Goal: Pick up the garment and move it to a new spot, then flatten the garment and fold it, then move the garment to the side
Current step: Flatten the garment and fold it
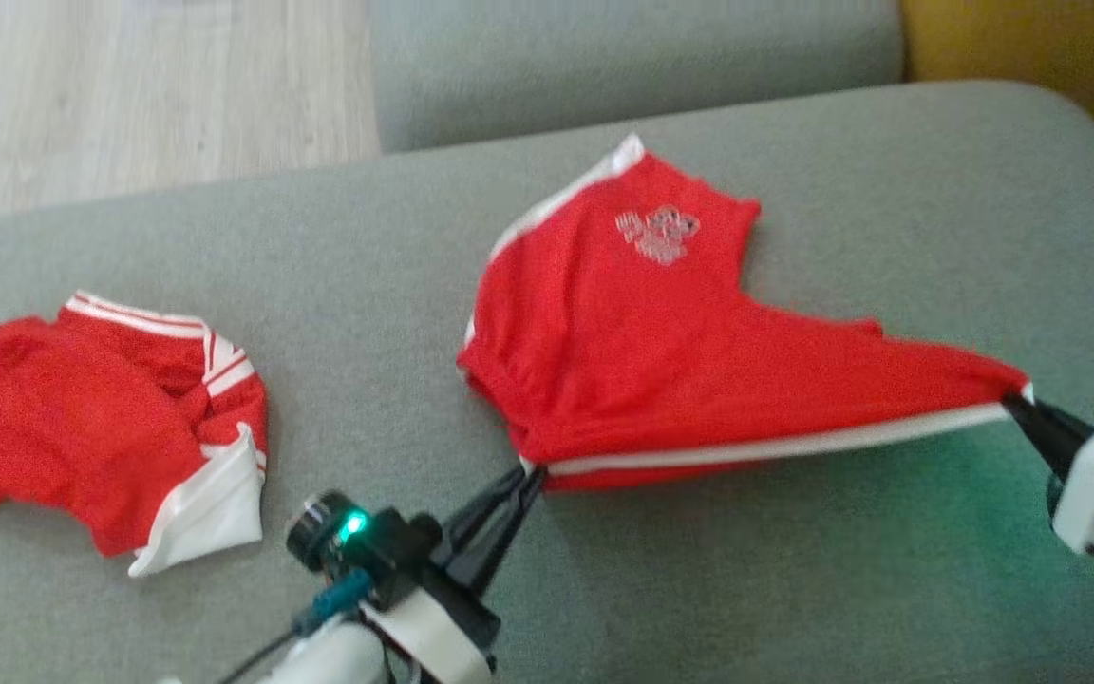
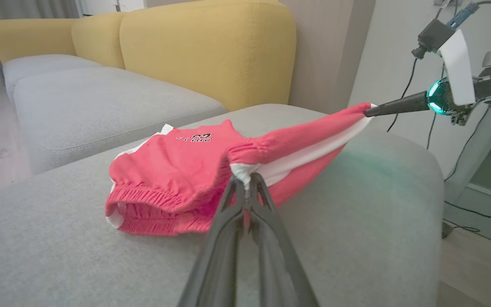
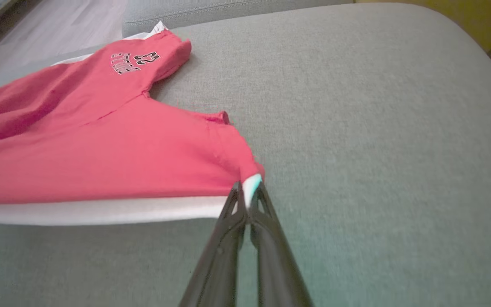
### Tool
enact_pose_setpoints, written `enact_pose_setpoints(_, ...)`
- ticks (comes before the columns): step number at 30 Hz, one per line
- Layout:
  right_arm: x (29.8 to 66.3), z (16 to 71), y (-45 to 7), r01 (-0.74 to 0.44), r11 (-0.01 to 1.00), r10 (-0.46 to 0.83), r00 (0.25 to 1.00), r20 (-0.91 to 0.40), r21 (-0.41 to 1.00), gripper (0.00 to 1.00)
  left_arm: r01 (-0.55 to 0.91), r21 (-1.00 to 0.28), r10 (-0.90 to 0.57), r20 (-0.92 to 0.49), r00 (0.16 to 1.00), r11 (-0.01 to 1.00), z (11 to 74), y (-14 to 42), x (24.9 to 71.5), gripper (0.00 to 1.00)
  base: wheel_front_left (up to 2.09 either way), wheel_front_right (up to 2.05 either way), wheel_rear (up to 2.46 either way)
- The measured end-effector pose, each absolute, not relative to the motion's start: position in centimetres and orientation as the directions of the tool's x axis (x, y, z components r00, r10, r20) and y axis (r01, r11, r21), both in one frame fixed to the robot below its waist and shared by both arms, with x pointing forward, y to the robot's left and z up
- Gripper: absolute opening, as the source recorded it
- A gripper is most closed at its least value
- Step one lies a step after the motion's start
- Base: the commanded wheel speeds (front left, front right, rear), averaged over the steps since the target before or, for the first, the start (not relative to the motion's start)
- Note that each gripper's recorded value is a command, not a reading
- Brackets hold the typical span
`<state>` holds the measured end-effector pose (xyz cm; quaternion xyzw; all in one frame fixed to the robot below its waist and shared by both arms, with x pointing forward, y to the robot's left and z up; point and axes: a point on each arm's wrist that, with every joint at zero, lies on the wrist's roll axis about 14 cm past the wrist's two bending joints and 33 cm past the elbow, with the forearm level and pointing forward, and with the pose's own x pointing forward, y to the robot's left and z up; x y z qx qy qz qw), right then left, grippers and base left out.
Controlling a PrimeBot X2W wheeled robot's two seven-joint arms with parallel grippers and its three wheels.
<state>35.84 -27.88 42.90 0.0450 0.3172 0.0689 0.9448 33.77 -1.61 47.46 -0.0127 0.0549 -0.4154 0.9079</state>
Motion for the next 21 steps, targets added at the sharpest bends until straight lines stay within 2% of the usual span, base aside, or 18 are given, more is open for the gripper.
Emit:
enact_pose_setpoints(5,33.7,44.4,-28.4,-0.085,0.984,0.159,0.827,-0.540,0.160,0.00,0.747,-0.113,-0.755,-0.060,0.653,0.655,48.6,-2.3,31.5,0.00,0.00,0.00,0.00)
enact_pose_setpoints(10,34.2,45.9,-28.5,-0.088,0.983,0.156,0.862,-0.482,0.160,0.00,0.733,-0.110,-0.739,-0.034,0.673,0.672,49.6,-2.1,31.9,0.00,0.00,0.00,0.00)
enact_pose_setpoints(15,36.8,47.2,-28.1,-0.090,0.987,0.140,0.892,-0.430,0.135,0.00,0.720,-0.121,-0.729,-0.045,0.683,0.683,49.5,-1.7,33.0,0.00,0.00,0.00,0.00)
enact_pose_setpoints(21,42.4,48.9,-26.1,-0.129,0.987,0.155,0.902,-0.402,0.091,0.00,0.687,-0.096,-0.692,-0.030,0.721,0.720,50.2,-0.4,37.0,0.00,0.00,0.00,0.00)
